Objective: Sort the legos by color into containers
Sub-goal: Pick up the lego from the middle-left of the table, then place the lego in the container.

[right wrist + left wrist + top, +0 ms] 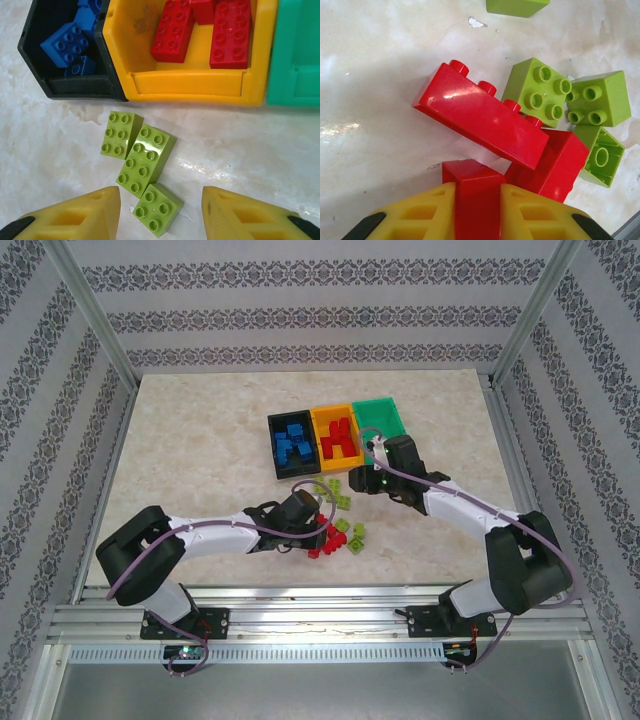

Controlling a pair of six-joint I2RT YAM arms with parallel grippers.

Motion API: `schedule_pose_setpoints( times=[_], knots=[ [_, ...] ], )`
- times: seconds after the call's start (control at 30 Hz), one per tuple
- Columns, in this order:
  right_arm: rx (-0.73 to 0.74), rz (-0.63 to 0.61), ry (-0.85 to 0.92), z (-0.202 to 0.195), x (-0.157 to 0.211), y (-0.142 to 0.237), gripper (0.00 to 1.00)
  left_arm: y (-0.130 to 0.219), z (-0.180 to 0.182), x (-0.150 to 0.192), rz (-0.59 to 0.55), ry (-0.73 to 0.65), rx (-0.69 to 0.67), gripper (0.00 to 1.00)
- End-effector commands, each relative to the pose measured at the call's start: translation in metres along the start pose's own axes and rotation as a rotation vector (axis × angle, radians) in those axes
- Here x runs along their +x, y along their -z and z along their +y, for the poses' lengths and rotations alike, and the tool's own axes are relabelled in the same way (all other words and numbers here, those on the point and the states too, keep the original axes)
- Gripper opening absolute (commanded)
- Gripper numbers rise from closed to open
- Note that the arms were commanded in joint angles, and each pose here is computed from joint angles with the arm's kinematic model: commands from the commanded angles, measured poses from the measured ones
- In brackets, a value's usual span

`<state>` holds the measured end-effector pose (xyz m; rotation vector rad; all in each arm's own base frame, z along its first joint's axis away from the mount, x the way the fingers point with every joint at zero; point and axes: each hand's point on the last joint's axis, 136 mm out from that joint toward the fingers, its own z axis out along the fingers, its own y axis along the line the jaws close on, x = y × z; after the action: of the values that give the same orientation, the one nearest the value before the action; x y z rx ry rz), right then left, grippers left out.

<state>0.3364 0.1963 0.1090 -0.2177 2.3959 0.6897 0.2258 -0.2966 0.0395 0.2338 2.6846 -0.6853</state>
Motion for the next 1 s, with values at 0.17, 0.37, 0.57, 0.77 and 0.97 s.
schedule_pose_setpoints(
  times=[0.17, 0.37, 0.57, 0.77, 0.97],
  knots=[
    [0.006, -0.064, -0.013, -0.006, -0.01, 0.009, 0.48, 0.006, 0.018, 0.013, 0.005, 0.013, -0.073, 0.19],
    [0.004, -0.069, -0.021, -0.008, -0.011, 0.01, 0.48, 0.027, 0.012, -0.007, -0.081, -0.011, -0.07, 0.19],
    [0.006, -0.071, -0.034, -0.011, -0.011, 0.01, 0.48, 0.044, 0.009, -0.037, -0.151, -0.025, -0.06, 0.2],
    [0.016, -0.089, -0.056, -0.017, -0.012, 0.013, 0.48, 0.061, 0.001, -0.097, -0.229, -0.036, -0.028, 0.2],
    [0.021, -0.108, -0.087, -0.024, -0.012, 0.014, 0.48, 0.067, -0.01, -0.171, -0.28, -0.065, 0.017, 0.2]
  ],
)
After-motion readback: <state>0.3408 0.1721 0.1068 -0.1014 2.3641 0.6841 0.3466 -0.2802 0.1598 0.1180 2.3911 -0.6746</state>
